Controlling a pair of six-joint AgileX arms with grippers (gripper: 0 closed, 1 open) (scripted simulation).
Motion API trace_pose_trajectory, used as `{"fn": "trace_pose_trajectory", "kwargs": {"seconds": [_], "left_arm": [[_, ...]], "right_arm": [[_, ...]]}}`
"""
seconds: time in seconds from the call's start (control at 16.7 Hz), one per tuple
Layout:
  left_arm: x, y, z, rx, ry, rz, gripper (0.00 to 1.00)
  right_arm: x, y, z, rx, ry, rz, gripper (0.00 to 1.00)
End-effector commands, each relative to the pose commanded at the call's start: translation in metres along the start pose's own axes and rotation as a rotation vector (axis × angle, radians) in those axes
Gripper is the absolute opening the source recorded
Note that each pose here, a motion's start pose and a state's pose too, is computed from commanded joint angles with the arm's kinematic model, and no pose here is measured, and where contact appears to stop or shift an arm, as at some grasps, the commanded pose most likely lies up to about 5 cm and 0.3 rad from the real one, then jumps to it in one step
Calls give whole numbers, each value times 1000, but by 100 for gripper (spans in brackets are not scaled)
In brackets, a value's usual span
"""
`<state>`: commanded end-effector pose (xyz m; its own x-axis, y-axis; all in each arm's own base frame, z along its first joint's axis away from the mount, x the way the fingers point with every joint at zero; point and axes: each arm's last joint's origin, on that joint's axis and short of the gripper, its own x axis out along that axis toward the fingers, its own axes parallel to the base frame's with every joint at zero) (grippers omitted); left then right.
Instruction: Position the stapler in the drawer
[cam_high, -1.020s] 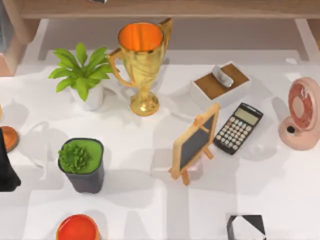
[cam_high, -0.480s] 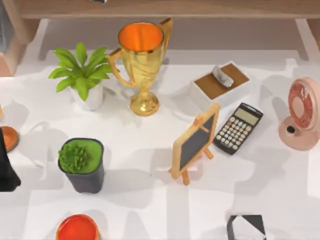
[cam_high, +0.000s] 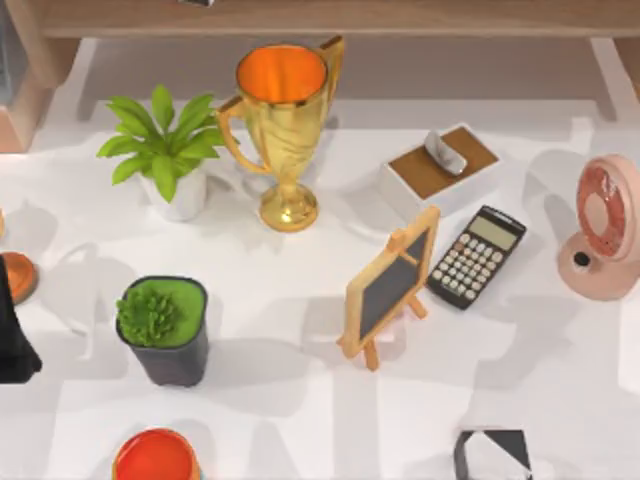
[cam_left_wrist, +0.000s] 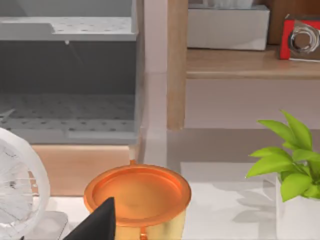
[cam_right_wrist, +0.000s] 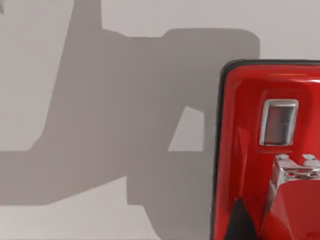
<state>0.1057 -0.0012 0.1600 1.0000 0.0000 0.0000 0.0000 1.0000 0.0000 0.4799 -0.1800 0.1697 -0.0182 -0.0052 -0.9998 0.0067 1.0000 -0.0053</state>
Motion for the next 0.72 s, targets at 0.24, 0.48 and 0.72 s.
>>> {"fn": "trace_pose_trajectory", "kwargs": {"seconds": [0.24, 0.48, 0.72], "left_arm": [[0, 0, 0, 0, 0, 0, 100], [0, 0, 0, 0, 0, 0, 100], [0, 0, 0, 0, 0, 0, 100]], "right_arm": [[-62, -1, -13, 65, -147, -58, 0], [-115, 2, -32, 142, -261, -120, 0], [-88, 5, -21, 93, -204, -91, 0]]}}
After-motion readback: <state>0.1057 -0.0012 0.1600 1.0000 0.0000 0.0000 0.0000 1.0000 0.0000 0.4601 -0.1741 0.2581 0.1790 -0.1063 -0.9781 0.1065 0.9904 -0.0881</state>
